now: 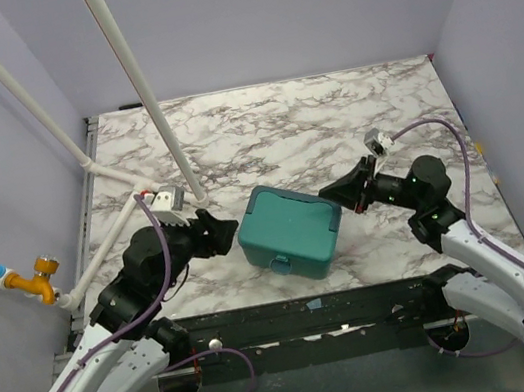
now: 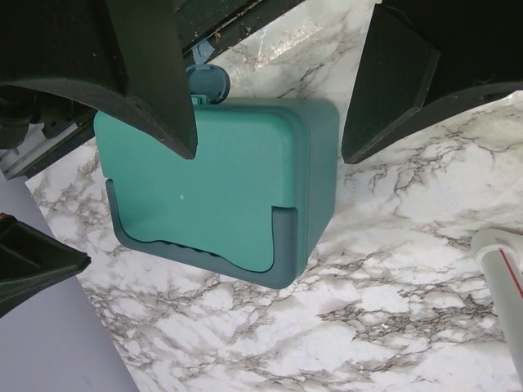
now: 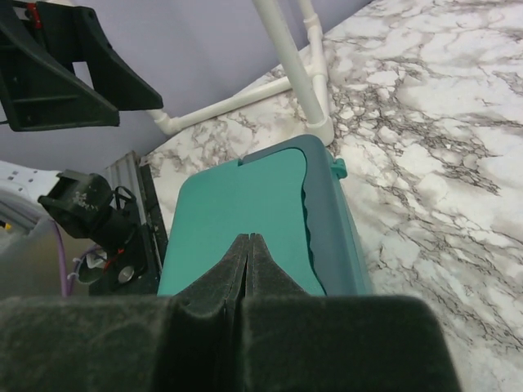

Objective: Organize the medicine kit

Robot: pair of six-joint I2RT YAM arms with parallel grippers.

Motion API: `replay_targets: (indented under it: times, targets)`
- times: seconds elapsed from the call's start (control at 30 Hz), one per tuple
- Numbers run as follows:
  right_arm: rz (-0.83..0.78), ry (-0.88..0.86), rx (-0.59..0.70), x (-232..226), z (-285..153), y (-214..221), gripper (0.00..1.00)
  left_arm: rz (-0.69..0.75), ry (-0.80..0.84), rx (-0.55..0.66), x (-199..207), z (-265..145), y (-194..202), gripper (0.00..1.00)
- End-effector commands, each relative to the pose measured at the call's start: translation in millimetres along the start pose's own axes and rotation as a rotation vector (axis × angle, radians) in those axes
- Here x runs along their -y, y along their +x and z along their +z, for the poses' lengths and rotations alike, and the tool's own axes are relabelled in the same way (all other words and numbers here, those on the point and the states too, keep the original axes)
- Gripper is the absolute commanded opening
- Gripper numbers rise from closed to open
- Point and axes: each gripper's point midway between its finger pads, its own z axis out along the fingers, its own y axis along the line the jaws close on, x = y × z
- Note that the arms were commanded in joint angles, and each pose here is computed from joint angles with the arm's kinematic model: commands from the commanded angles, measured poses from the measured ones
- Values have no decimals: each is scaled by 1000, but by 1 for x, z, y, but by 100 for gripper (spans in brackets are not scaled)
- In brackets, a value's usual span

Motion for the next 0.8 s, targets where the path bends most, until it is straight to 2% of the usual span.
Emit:
replay_targets:
  times: [0.0, 0.07, 0.27, 0.53, 0.67, 0.77]
  targets:
    - [7, -10, -34, -13, -1, -5, 1, -4, -24, -34, -6, -2, 9, 75]
    - [43, 21, -35, -12, -3, -9, 1, -3, -27, -59, -7, 2, 15, 76]
    - [190, 294, -78, 14, -15, -18, 1, 0, -57, -133, -13, 14, 32, 79]
    - [443, 722, -336, 46, -55, 10, 1, -10, -81, -204, -18, 33, 39, 81]
    - [497, 830, -400, 47, -76, 25, 1, 13, -73, -211, -15, 43, 32, 81]
    - [534, 841, -439, 41, -84, 39, 1, 21, -61, -233, -13, 50, 31, 81]
